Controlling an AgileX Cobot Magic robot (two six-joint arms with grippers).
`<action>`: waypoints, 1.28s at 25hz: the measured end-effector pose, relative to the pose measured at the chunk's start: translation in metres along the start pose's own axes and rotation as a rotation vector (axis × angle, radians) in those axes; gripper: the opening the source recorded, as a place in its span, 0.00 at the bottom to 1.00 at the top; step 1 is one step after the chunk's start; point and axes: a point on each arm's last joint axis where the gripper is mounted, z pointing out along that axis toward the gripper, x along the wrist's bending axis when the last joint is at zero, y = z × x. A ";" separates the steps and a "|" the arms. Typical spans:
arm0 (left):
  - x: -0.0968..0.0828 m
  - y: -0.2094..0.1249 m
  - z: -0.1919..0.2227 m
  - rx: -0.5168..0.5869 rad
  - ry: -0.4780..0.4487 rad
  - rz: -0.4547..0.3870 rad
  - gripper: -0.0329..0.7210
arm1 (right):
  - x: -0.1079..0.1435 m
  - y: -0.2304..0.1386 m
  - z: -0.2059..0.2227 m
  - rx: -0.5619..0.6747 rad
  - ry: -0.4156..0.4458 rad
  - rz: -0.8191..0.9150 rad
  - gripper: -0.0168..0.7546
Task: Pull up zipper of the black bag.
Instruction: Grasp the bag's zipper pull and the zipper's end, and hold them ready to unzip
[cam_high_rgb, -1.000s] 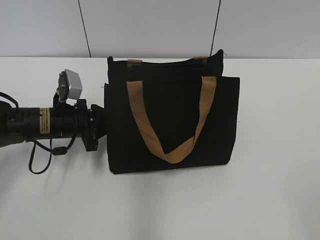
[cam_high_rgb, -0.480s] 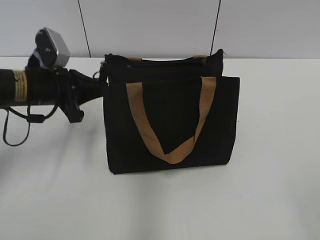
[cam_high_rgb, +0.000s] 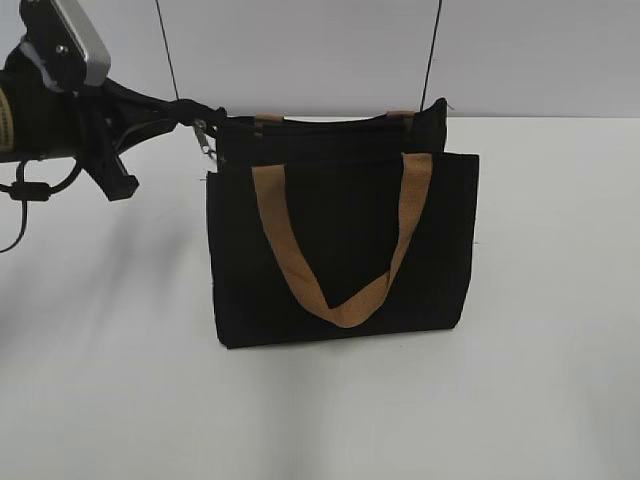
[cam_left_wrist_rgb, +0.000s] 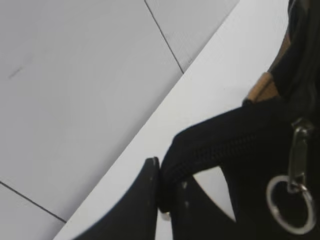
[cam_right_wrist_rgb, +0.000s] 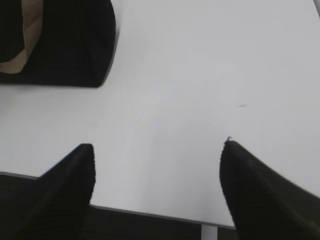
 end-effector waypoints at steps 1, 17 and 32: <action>0.001 0.002 -0.002 -0.004 0.006 0.009 0.08 | 0.001 0.000 0.000 -0.002 0.011 0.006 0.79; 0.007 0.039 -0.030 -0.092 0.055 -0.067 0.08 | -0.005 0.081 0.059 -0.023 0.163 0.071 0.77; -0.002 0.046 -0.039 -0.054 -0.048 -0.142 0.08 | 0.057 0.170 0.166 0.076 0.462 -0.178 0.70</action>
